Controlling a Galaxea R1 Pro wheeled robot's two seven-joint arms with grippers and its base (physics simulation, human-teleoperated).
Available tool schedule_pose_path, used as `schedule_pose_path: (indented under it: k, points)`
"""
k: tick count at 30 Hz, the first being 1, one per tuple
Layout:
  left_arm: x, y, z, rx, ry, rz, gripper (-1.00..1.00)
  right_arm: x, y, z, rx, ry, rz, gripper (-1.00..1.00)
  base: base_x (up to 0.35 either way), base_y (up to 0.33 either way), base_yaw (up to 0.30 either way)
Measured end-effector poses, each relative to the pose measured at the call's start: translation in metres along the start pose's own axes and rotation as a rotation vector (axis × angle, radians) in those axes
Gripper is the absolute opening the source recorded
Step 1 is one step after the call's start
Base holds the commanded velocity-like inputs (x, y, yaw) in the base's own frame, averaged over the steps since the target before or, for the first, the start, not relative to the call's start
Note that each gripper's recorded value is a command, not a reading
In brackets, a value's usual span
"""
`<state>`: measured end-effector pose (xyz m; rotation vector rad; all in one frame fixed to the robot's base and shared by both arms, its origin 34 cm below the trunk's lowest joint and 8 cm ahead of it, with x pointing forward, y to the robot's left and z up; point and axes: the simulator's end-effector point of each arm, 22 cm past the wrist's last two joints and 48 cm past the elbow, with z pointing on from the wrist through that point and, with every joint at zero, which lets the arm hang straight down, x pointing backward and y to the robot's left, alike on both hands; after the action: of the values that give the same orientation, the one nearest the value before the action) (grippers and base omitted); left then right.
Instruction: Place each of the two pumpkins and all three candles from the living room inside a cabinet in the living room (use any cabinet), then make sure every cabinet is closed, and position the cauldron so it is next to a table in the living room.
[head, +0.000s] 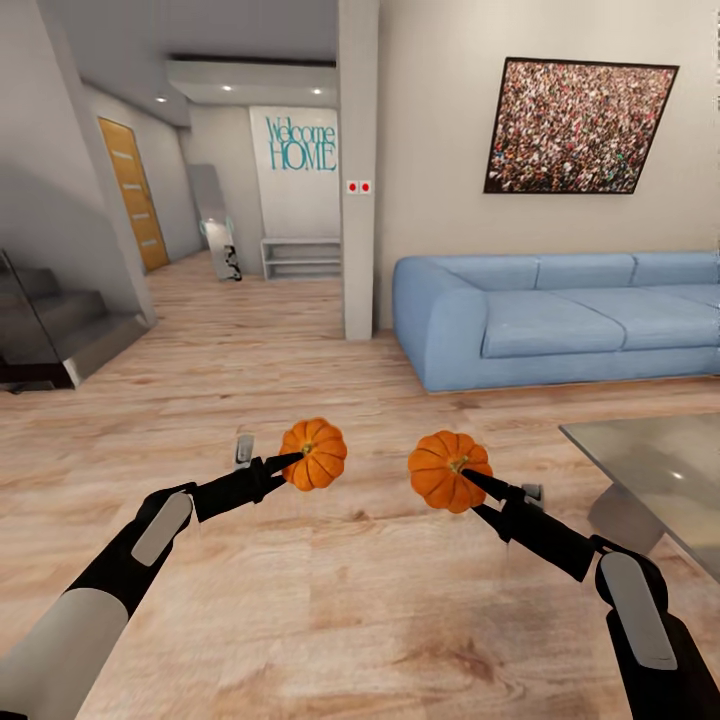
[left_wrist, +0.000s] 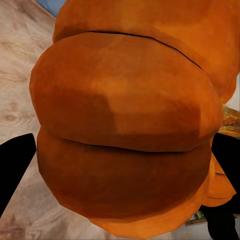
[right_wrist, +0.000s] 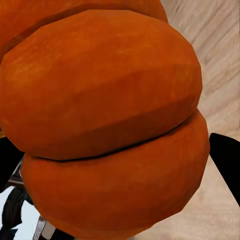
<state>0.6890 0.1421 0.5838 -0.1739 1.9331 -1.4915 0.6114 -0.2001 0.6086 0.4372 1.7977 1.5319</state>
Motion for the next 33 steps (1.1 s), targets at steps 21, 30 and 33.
schedule_pose_path:
  k: [21,30,33]
  points:
    - [-0.015,-0.049,-0.011,0.040,-0.027,0.067,-1.00,-0.006,0.035,-0.008,-0.009,-0.020,-0.056,-1.00,0.000,0.000,0.000]
    - [-0.021,-0.068,-0.016,0.056,-0.039,0.094,-1.00,-0.008,0.052,-0.011,-0.029,-0.027,-0.077,-1.00,0.000,0.000,0.000]
    - [-0.022,-0.075,-0.017,0.061,-0.042,0.103,-1.00,-0.009,0.059,-0.013,-0.037,-0.030,-0.085,-1.00,0.000,0.000,0.000]
